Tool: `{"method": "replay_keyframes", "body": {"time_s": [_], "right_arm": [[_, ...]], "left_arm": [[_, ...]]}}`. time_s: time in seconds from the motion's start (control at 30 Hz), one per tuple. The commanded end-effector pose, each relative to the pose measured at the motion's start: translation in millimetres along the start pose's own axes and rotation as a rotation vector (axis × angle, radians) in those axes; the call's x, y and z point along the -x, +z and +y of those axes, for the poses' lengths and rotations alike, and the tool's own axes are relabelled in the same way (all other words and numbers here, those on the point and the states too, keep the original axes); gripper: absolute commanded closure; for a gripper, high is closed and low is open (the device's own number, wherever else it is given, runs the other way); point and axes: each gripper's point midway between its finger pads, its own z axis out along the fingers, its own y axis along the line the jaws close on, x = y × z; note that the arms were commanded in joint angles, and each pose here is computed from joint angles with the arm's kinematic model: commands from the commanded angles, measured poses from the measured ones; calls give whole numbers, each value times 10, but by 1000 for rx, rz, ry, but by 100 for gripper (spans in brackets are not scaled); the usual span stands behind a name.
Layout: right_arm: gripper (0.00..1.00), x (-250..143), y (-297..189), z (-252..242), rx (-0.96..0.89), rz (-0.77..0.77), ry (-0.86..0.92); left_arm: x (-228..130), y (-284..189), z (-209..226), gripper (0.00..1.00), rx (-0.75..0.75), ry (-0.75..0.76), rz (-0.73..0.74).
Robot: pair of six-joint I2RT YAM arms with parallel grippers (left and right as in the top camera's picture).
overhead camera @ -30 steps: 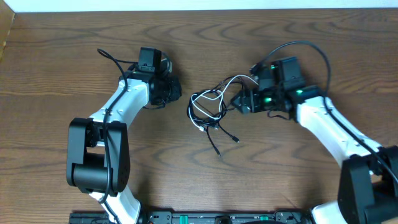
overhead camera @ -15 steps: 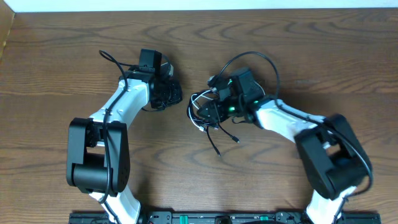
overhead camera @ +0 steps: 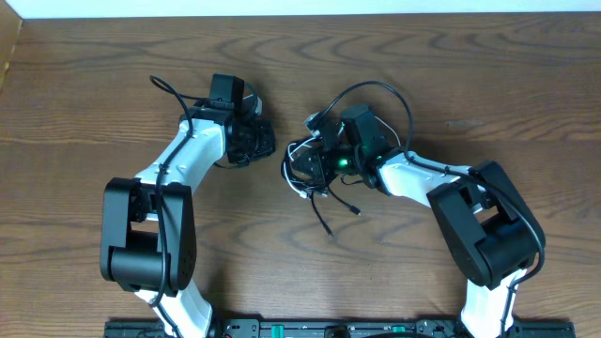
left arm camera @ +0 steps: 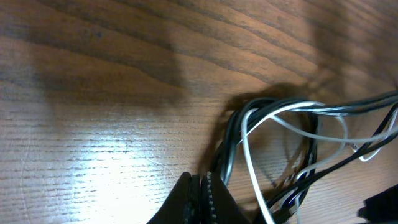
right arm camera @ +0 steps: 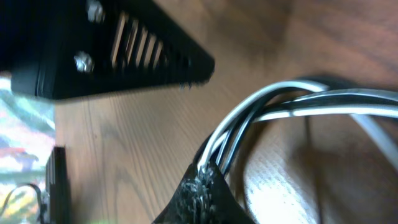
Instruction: Untangle cables
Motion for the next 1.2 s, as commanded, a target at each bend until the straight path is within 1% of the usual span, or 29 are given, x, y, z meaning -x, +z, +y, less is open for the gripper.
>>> {"method": "replay_keyframes", "body": {"time_s": [0.0,0.03,0.07,0.13,0.2,0.57,0.73,0.87,1.0,1.1,1.17], "right_arm": [[99,58,-40,-19,20,-16,67],[99,68,-43,0,31,-18,62],[99,71,-47,25,46,-17,58],[99,83,-63,83,83,-14,48],[99,101,-86,132,119,-15,37],[99,362,-321,254,259,-75,46],[99,428,-377,224,263,-96,58],[99,429,-382,222,265,-94,70],[99,436,-407,301,307,-86,71],[99,515,-491,508,402,-88,51],[99,645,-579,657,441,-127,12]], "left_arm": [[-44,40,-20,85,-31,31,23],[-55,37,-72,83,-61,54,30],[-76,31,-148,75,-106,84,41],[-113,17,-250,67,-168,128,57],[-120,20,-253,65,-172,134,60],[-144,119,-205,64,-169,122,82],[-148,192,-159,64,-159,117,89],[-52,230,30,64,-45,115,45],[19,230,231,65,74,60,8],[38,225,278,65,102,45,-3],[38,226,279,65,102,41,-3]]}}
